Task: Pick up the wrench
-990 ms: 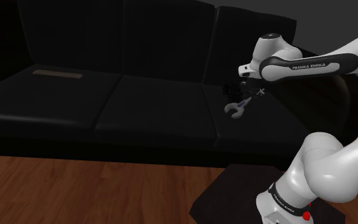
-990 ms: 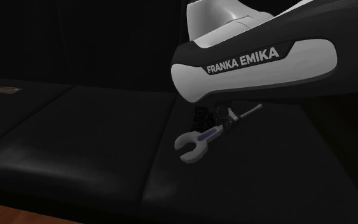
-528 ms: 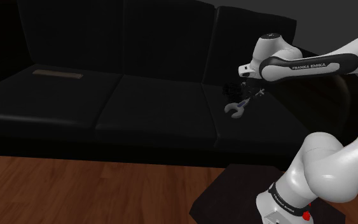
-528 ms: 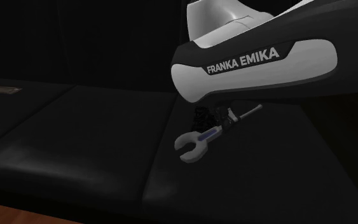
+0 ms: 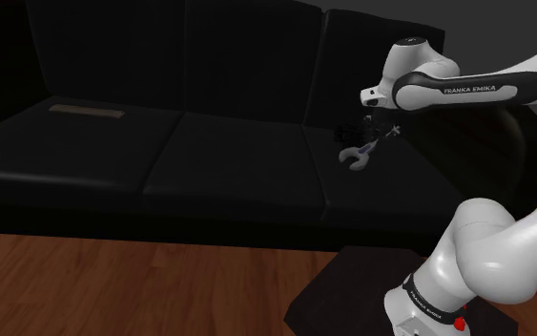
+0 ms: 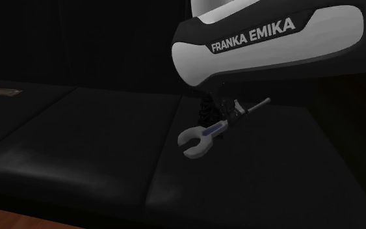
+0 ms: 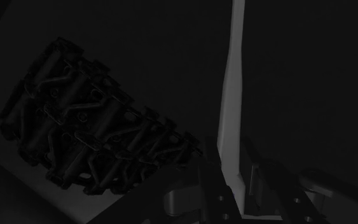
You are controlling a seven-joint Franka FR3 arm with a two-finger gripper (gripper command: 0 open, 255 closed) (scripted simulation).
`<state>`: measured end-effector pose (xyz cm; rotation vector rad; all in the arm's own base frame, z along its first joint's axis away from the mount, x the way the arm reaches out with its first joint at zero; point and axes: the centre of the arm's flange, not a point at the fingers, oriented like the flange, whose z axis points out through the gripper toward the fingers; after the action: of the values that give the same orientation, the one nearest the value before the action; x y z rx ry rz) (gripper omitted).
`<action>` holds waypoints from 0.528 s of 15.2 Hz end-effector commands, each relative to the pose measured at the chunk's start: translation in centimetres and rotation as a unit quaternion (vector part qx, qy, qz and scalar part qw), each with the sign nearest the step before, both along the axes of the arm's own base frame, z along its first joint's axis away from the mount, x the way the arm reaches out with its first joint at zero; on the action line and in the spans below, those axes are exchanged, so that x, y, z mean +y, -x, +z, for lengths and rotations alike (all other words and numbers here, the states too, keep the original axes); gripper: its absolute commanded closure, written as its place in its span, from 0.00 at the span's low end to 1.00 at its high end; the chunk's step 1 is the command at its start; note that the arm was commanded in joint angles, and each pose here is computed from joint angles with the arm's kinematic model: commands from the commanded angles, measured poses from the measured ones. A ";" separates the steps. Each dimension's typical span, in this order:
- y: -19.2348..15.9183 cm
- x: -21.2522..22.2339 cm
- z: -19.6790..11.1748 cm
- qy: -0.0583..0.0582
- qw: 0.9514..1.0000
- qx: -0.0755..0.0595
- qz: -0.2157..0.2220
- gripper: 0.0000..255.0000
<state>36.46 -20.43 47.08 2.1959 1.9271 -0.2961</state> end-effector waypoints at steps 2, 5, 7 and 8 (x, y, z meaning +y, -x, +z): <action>0.2 0.0 1.7 0.000 1.000 0.000 0.000 1.00; 0.2 0.0 3.3 0.000 1.000 0.000 0.000 1.00; 0.2 0.0 4.3 0.000 1.000 0.000 0.000 1.00; 0.2 0.0 4.9 0.000 1.000 0.000 0.000 1.00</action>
<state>36.19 -20.51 51.40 2.1959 1.9270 -0.2962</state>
